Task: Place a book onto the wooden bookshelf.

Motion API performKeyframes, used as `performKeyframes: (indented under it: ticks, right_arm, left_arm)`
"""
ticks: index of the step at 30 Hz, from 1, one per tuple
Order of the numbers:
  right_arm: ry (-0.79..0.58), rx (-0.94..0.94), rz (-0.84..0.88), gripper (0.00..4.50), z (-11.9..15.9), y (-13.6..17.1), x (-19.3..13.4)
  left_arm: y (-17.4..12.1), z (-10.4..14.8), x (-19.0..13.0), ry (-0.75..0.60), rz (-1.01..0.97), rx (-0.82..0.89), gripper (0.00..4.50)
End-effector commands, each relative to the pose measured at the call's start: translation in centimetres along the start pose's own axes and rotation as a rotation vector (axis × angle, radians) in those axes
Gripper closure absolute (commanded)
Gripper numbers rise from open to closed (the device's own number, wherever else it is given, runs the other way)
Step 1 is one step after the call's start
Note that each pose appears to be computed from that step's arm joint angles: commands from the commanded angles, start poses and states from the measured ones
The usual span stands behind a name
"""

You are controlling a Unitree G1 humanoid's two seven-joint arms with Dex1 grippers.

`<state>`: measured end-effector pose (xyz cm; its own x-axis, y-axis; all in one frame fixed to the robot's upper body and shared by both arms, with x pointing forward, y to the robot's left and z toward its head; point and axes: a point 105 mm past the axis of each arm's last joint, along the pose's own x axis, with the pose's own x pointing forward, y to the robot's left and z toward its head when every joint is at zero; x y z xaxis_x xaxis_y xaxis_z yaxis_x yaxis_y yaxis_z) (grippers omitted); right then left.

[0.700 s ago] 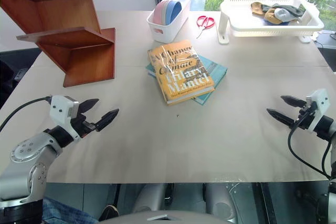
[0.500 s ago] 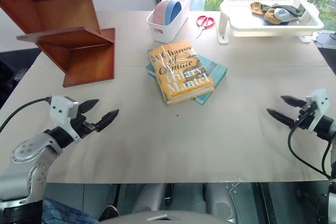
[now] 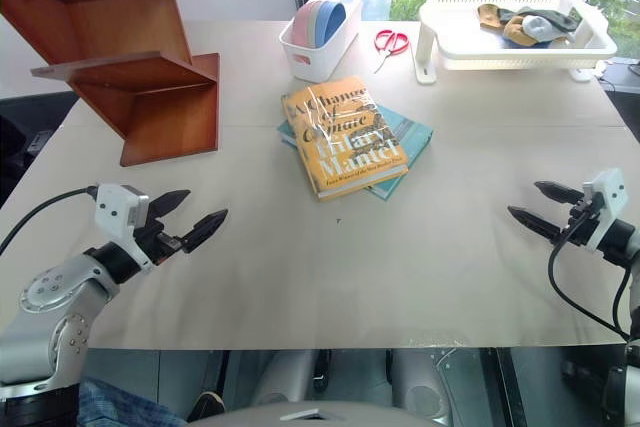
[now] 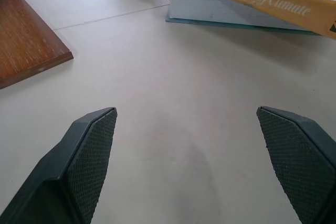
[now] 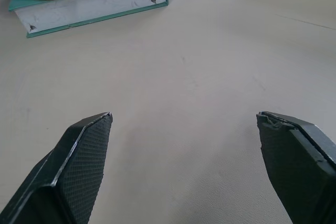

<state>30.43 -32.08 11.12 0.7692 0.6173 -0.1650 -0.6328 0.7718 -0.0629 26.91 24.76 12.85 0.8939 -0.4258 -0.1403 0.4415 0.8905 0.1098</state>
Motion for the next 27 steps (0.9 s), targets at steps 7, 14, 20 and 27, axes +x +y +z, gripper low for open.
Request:
performKeyframes:
  ticks: [7,14,20,27]
  right_arm:
    - [-0.008,-0.031,-0.025,0.00,2.2,-0.7,1.8]
    - [-0.192,-0.046,0.116,0.00,9.0,1.2,8.7]
    - [-0.276,0.026,0.195,0.00,12.4,3.1,15.6]
    - [-0.183,0.150,0.133,0.00,10.6,4.5,20.6]
  left_arm:
    - [-0.9,2.2,-0.2,-0.082,-0.077,0.050,0.03]
    - [-2.7,5.7,-0.9,-0.182,-0.268,0.015,0.03]
    - [-2.8,8.6,-2.2,-0.217,-0.360,0.021,0.03]
    - [-1.5,10.2,-5.5,-0.178,-0.297,0.096,0.03]
